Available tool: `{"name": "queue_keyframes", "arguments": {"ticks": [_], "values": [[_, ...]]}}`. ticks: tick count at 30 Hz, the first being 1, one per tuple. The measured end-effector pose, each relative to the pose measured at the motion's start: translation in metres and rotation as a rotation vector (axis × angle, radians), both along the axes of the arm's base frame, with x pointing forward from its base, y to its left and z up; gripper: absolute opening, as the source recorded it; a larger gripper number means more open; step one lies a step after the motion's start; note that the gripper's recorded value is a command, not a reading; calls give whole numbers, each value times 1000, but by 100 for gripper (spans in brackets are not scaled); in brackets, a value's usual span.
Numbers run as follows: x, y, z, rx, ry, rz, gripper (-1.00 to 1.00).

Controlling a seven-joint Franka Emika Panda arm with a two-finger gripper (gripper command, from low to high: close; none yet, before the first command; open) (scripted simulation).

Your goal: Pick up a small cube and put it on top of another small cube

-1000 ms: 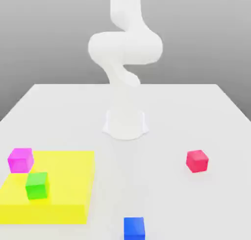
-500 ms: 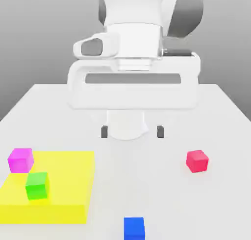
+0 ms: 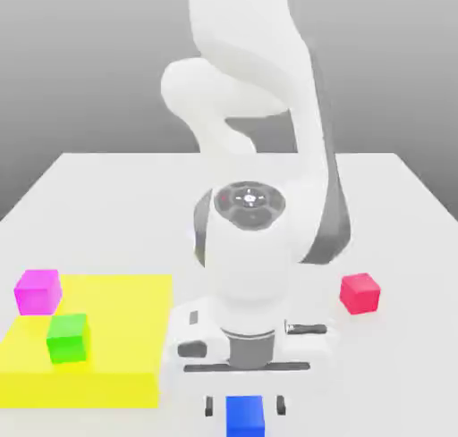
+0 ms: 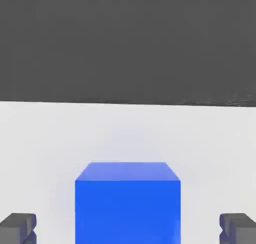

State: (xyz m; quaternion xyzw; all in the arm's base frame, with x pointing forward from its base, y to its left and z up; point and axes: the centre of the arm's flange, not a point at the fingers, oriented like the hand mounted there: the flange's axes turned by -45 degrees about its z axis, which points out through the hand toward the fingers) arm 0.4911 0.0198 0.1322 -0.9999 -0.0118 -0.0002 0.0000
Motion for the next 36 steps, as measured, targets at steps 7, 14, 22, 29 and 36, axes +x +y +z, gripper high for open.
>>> {"name": "queue_keyframes", "arguments": {"ticks": [7,14,22,29,36], "values": [[0,0,8,0,0,0,-100],[-8,-63,84,-34,-2,-68,-100],[-90,-241,152,-56,3,-322,-100],[-168,-308,169,3,-1,-436,-100],[-173,-311,125,4,0,-442,100]]}}
